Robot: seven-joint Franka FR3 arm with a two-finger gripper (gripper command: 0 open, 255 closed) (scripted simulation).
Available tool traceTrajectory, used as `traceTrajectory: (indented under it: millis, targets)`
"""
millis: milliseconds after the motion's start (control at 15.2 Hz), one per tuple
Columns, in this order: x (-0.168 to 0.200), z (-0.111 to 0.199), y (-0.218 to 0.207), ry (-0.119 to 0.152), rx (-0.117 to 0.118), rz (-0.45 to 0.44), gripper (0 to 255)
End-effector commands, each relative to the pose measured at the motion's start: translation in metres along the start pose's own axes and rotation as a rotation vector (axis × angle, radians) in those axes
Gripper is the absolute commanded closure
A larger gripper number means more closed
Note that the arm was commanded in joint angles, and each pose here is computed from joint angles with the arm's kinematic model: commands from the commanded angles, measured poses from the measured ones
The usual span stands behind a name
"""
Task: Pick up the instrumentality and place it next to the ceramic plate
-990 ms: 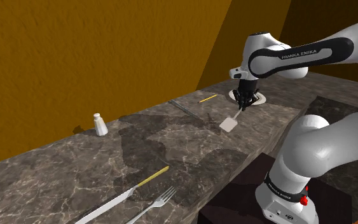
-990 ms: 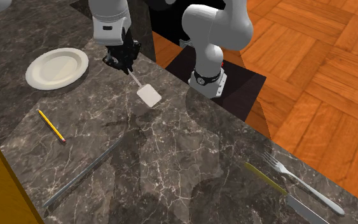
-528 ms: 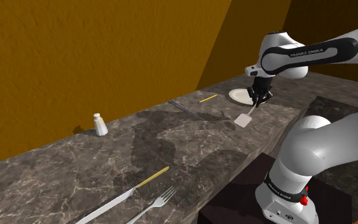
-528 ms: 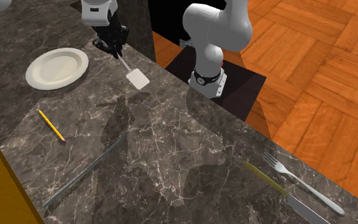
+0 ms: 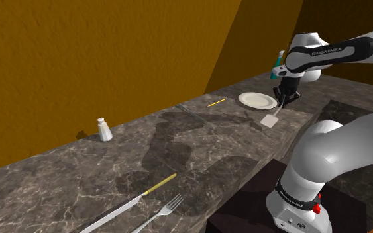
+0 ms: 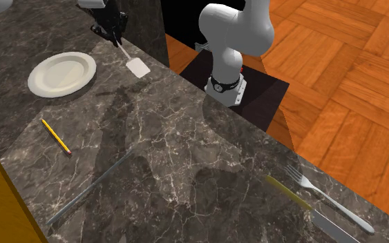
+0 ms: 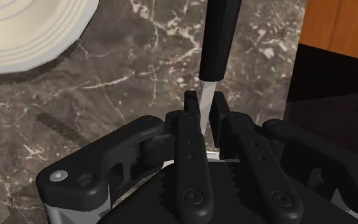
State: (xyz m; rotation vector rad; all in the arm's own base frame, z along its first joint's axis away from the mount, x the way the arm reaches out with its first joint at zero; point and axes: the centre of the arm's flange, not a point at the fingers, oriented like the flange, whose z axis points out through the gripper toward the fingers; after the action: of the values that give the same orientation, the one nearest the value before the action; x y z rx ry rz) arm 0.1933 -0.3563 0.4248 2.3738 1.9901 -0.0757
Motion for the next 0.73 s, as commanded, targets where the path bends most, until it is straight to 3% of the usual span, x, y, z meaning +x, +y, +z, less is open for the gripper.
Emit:
traceTrajectory:
  millis: [0, 660]
  targets:
    - [-0.025, 0.002, -0.008, -0.001, 0.001, -0.002, 255]
    - [-0.152, 0.01, -0.044, -0.001, 0.001, -0.002, 255]
